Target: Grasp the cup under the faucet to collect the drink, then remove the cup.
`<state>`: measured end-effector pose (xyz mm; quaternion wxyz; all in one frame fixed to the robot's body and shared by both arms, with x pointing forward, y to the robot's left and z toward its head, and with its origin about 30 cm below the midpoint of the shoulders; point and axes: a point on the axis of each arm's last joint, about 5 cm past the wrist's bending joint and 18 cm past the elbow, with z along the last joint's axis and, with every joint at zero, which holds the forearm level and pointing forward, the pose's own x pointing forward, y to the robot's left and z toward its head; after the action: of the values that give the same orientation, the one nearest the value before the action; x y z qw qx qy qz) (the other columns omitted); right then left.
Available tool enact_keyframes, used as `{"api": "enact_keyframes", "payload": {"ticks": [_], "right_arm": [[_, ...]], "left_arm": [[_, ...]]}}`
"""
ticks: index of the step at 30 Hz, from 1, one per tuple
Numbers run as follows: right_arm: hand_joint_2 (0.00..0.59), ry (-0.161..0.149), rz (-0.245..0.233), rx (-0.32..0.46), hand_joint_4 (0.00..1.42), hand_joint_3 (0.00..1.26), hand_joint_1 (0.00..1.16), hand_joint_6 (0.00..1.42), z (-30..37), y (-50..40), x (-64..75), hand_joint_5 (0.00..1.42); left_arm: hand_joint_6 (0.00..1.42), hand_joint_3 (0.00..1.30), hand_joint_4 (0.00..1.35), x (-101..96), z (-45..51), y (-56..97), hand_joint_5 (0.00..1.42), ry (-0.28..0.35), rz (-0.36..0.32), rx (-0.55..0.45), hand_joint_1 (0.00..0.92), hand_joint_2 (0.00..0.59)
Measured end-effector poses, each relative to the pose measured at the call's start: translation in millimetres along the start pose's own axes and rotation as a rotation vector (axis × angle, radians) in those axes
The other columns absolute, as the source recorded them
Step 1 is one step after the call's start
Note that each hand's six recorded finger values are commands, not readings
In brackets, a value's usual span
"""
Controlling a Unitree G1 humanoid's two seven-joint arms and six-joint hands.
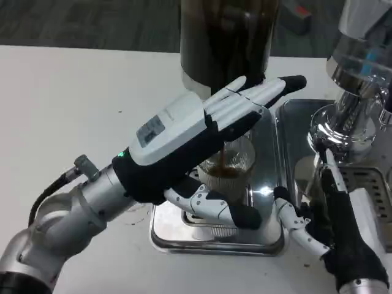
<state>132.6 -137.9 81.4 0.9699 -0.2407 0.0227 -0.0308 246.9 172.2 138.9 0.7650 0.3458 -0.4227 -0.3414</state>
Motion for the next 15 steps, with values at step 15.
{"api": "enact_keyframes", "payload": {"ticks": [15], "right_arm": [[0.183, -0.02, 0.13, 0.118, 0.0, 0.0, 0.76, 0.0, 1.8, 8.5, 20.3, 0.0]], "left_arm": [[0.0, 0.01, 0.0, -1.1, -0.2, 0.3, 0.08, 0.006, 0.02, -0.002, 0.0, 0.112]]}}
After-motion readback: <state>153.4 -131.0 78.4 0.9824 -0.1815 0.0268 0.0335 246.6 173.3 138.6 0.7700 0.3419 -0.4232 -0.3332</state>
